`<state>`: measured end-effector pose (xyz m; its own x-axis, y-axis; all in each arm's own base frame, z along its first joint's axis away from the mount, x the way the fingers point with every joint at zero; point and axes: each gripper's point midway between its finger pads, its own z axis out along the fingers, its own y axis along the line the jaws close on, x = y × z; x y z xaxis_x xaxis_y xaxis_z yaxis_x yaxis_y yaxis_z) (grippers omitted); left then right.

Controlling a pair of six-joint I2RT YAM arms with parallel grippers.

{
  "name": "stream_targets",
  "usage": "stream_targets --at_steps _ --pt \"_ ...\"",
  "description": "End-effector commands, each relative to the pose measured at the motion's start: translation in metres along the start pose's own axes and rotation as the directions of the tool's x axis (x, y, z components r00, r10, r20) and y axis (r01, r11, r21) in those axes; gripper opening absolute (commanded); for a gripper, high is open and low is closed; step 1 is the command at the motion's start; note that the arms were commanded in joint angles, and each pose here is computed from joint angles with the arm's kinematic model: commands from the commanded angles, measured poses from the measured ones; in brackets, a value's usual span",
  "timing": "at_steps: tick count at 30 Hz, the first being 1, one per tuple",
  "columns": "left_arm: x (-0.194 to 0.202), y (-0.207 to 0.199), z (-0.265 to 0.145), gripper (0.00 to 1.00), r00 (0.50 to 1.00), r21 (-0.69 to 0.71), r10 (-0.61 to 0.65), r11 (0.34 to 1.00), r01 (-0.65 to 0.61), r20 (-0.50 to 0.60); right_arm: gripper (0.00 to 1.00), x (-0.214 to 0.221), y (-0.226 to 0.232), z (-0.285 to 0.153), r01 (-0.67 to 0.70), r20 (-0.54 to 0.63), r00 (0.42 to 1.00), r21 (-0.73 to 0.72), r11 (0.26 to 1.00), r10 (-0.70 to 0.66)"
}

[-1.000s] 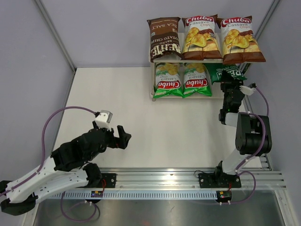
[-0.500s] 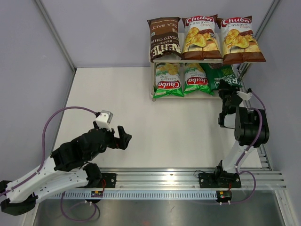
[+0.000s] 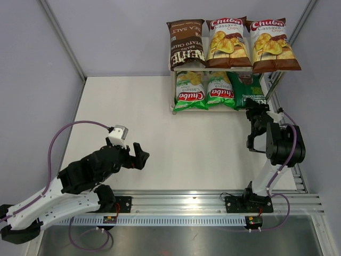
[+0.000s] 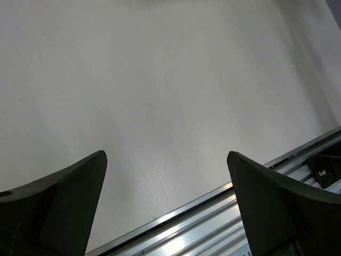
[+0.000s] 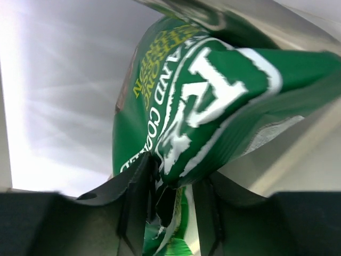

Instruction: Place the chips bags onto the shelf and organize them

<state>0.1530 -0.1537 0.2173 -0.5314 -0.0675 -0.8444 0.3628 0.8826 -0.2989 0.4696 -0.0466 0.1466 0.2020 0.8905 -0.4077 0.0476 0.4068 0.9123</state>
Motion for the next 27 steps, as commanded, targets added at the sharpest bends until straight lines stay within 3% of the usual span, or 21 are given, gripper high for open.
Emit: stream_targets --at_steps 1,3,12,21,27 --pt "-0.013 -0.009 -0.004 0.99 0.999 0.045 -0.015 0.999 0.013 0.041 0.44 -0.023 0.053 -0.011 0.004 0.088 0.996 -0.215 0.977 0.015" --pt "-0.013 -0.009 -0.004 0.99 0.999 0.046 -0.014 0.999 0.012 0.040 0.48 -0.021 0.047 -0.012 0.014 0.079 0.997 -0.192 0.981 0.001" --pt "-0.013 -0.010 -0.003 0.99 0.999 0.047 -0.017 0.999 0.015 0.043 0.48 -0.015 0.028 -0.003 0.057 0.043 0.998 -0.075 0.996 -0.054" --pt "-0.015 -0.009 -0.004 0.99 0.998 0.044 -0.019 0.999 0.017 0.053 0.54 0.002 0.020 0.002 0.099 -0.049 0.994 -0.064 0.993 -0.102" --pt "-0.017 -0.008 -0.006 0.99 0.998 0.044 -0.024 0.999 0.022 0.061 0.42 0.007 0.017 0.004 0.096 -0.071 0.992 -0.064 0.993 -0.100"
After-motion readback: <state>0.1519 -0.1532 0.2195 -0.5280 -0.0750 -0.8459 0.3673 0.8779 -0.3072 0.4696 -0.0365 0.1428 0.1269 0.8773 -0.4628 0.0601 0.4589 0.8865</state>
